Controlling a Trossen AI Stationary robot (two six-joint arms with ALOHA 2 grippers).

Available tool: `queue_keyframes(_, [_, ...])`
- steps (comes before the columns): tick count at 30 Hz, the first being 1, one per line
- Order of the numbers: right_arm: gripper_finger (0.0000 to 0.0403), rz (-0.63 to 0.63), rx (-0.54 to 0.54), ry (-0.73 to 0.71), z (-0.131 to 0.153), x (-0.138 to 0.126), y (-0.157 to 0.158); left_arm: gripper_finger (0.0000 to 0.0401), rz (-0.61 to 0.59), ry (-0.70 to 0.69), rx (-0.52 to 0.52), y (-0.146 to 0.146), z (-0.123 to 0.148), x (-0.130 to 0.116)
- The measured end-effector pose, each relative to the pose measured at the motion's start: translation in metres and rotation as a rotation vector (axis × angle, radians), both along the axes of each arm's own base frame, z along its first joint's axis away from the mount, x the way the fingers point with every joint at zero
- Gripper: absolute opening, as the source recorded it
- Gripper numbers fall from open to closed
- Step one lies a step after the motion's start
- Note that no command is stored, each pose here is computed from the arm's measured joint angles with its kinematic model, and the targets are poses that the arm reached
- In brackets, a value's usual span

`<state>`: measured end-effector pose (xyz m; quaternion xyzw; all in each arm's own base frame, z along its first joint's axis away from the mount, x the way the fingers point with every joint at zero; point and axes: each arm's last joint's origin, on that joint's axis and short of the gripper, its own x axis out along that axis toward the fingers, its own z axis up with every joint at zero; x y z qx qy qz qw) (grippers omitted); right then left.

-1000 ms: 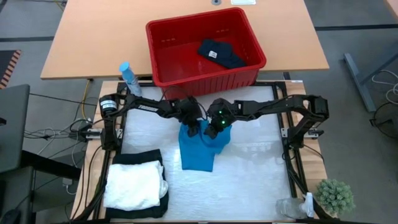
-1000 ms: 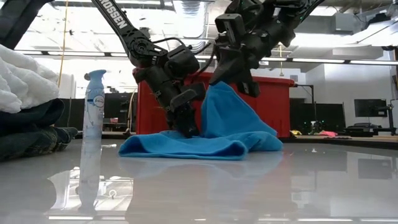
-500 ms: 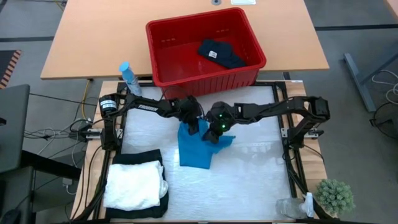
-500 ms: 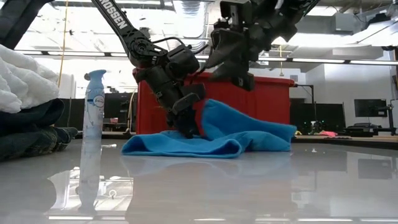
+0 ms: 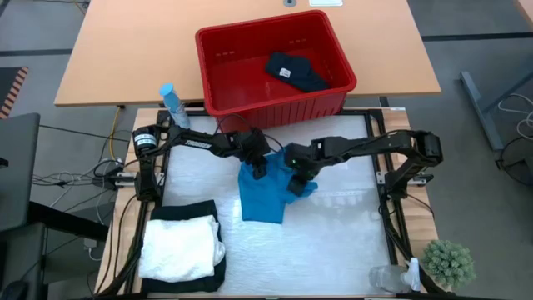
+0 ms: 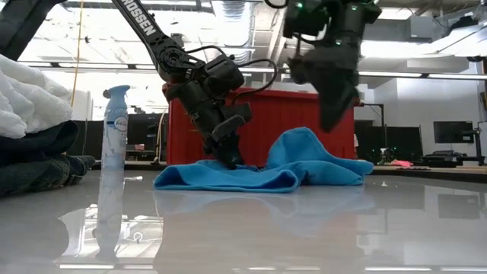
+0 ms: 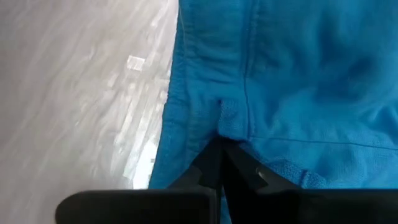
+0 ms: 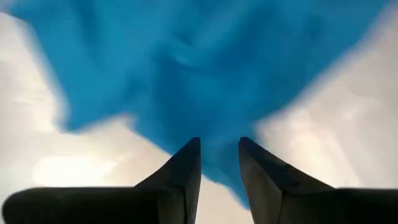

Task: Fold Laundry from Bin
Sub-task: Fold the blue shorts from the red bin

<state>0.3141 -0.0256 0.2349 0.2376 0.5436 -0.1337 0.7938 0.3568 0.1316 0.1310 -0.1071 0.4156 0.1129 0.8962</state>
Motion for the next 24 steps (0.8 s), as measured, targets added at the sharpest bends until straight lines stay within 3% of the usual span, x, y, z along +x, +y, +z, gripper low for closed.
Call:
queue_keyframes(2, [0.0132, -0.019, -0.080, 0.096, -0.003, -0.008, 0.001, 0.0000, 0.001, 0.000, -0.002, 0.000, 0.000, 0.000])
queue_keyframes(5, [0.0139, -0.043, -0.110, 0.197, -0.005, -0.017, 0.006, 0.0000, 0.028, -0.004, -0.023, 0.000, 0.000, 0.000])
queue_keyframes(10, [0.0158, -0.041, -0.098, 0.192, -0.005, -0.016, 0.024, 0.0000, 0.093, -0.003, -0.071, 0.000, -0.001, -0.001])
queue_keyframes(12, [0.0164, -0.050, -0.081, 0.151, -0.004, -0.013, 0.037, 0.0000, 0.131, -0.006, -0.099, 0.000, -0.001, -0.001])
queue_keyframes(18, [0.0158, 0.022, -0.110, -0.189, -0.001, 0.018, 0.089, 0.0000, 0.138, -0.020, -0.101, 0.001, 0.000, 0.000])
queue_keyframes(21, [0.0139, 0.056, -0.107, -0.206, -0.021, 0.032, 0.105, 0.0000, 0.135, -0.014, -0.099, 0.001, 0.000, -0.001])
queue_keyframes(24, [0.0094, 0.063, -0.105, -0.191, -0.048, 0.043, 0.117, 0.0000, 0.112, -0.012, -0.098, 0.001, 0.000, -0.001])
